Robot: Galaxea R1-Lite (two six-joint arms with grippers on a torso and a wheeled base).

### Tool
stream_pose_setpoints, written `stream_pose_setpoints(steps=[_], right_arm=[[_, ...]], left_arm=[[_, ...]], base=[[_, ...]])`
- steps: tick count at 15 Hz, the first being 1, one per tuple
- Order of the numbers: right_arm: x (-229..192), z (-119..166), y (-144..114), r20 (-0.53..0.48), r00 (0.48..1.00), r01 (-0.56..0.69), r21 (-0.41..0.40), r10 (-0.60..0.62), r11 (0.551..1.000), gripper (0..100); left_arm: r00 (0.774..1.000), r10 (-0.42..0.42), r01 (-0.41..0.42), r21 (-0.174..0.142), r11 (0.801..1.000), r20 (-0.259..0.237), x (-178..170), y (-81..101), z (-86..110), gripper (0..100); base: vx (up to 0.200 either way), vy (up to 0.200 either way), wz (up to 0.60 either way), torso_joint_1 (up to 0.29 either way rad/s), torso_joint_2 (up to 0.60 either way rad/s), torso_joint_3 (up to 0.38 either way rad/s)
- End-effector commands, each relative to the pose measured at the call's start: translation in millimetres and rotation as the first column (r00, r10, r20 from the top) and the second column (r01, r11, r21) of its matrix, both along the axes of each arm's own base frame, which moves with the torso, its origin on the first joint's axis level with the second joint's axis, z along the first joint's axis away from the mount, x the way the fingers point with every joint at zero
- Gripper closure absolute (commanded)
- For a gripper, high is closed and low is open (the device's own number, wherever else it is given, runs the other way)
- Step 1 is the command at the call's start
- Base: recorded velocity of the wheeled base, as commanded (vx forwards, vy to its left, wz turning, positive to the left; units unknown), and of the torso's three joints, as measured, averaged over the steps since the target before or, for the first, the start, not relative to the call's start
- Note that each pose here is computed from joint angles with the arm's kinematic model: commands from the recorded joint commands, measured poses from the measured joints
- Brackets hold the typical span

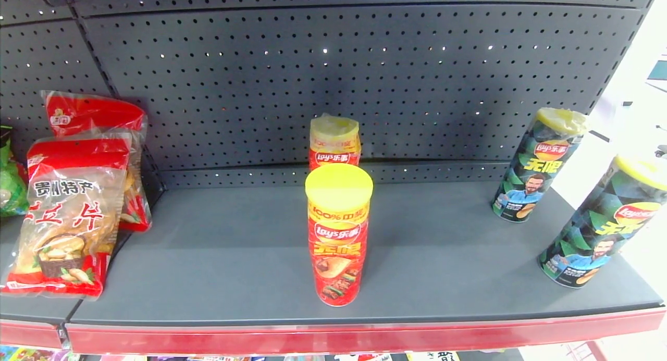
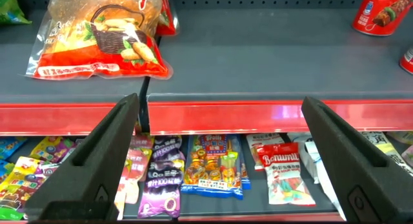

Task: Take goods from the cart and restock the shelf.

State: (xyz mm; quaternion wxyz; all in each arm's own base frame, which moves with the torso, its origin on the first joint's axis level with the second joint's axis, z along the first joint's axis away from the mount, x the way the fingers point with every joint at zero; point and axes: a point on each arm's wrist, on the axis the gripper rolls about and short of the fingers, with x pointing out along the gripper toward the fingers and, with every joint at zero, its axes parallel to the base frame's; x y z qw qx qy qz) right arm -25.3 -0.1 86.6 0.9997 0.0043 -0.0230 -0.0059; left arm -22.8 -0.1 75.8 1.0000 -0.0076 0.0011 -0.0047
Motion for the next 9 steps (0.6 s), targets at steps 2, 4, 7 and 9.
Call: stream_pose_setpoints(steps=[2,4,7,9], right_arm=[[2.5,-9.8,-0.2,-0.034,0.999,0.005,-0.005,-0.005,1.000,0],[2.5,-10.3,-0.1,-0.038,0.999,0.000,-0.007,-0.001,1.000,0],[2.5,-10.9,-0.3,-0.044,0.999,0.014,-0.005,-0.014,1.000,0],[2.5,-10.9,-0.3,-0.045,0.999,0.014,-0.008,-0.015,1.000,0]], left_arm=[[1.000,0.000,0.000,0.000,1.000,-0.002,0.1,0.0,-0.1,0],[1.000,0.000,0.000,0.000,1.000,-0.001,0.1,0.0,0.0,0],[1.000,0.000,0.000,0.000,1.000,-0.001,0.1,0.0,0.0,0],[1.000,0.000,0.000,0.000,1.000,-0.001,0.1,0.0,0.0,0]], base=[[0.000,0.000,0.00,0.000,0.00,0.000],[0.000,0.000,0.00,0.000,0.00,0.000],[0.000,0.000,0.00,0.000,0.00,0.000],[0.000,0.000,0.00,0.000,0.00,0.000]])
